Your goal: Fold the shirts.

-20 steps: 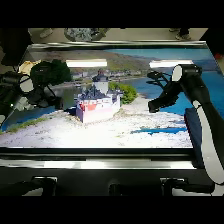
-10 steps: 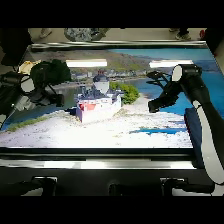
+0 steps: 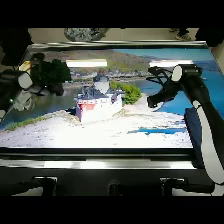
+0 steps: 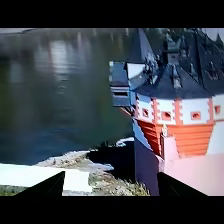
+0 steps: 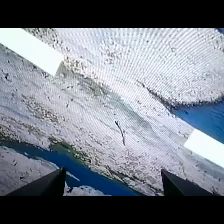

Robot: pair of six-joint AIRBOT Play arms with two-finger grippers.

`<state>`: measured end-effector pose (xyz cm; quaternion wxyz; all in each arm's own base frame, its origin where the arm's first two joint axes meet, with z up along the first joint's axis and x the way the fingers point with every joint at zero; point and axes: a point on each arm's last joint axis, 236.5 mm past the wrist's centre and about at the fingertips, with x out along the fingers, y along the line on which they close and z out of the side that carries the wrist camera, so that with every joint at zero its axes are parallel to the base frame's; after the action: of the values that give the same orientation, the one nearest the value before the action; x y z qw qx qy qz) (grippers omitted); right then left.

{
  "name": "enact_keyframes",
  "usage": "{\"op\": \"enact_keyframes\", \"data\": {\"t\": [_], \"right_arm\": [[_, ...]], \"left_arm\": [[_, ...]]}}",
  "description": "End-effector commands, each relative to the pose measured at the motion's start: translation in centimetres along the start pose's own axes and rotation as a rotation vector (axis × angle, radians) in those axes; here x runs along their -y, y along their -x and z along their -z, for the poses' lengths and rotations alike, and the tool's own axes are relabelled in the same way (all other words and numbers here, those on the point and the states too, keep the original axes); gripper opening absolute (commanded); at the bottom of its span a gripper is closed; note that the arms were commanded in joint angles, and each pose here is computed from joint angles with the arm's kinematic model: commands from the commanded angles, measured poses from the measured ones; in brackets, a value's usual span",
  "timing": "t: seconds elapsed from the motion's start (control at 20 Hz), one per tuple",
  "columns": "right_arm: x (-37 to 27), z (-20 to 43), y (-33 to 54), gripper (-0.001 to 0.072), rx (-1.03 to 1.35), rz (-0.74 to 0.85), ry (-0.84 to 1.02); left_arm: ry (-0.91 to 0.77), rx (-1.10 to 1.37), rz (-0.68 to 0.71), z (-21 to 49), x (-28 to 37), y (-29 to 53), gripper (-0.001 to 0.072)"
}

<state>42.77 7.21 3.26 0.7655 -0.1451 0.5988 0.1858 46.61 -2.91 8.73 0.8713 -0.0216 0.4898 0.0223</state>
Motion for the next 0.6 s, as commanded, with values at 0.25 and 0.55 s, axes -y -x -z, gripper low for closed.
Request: {"op": "enact_keyframes", "data": {"t": [0.25,0.55], "right_arm": [[1.0,-3.2,0.2,0.0675,0.136,0.044,-0.002],[0.7,-2.5,0.1,0.0675,0.107,0.029,-0.004]], "left_arm": [[0.888,-0.024,-0.075,-0.1,-25.1,-3.0,0.072],[0.918,0.041,-0.119,0.8,-30.9,-8.8,0.072]]}}
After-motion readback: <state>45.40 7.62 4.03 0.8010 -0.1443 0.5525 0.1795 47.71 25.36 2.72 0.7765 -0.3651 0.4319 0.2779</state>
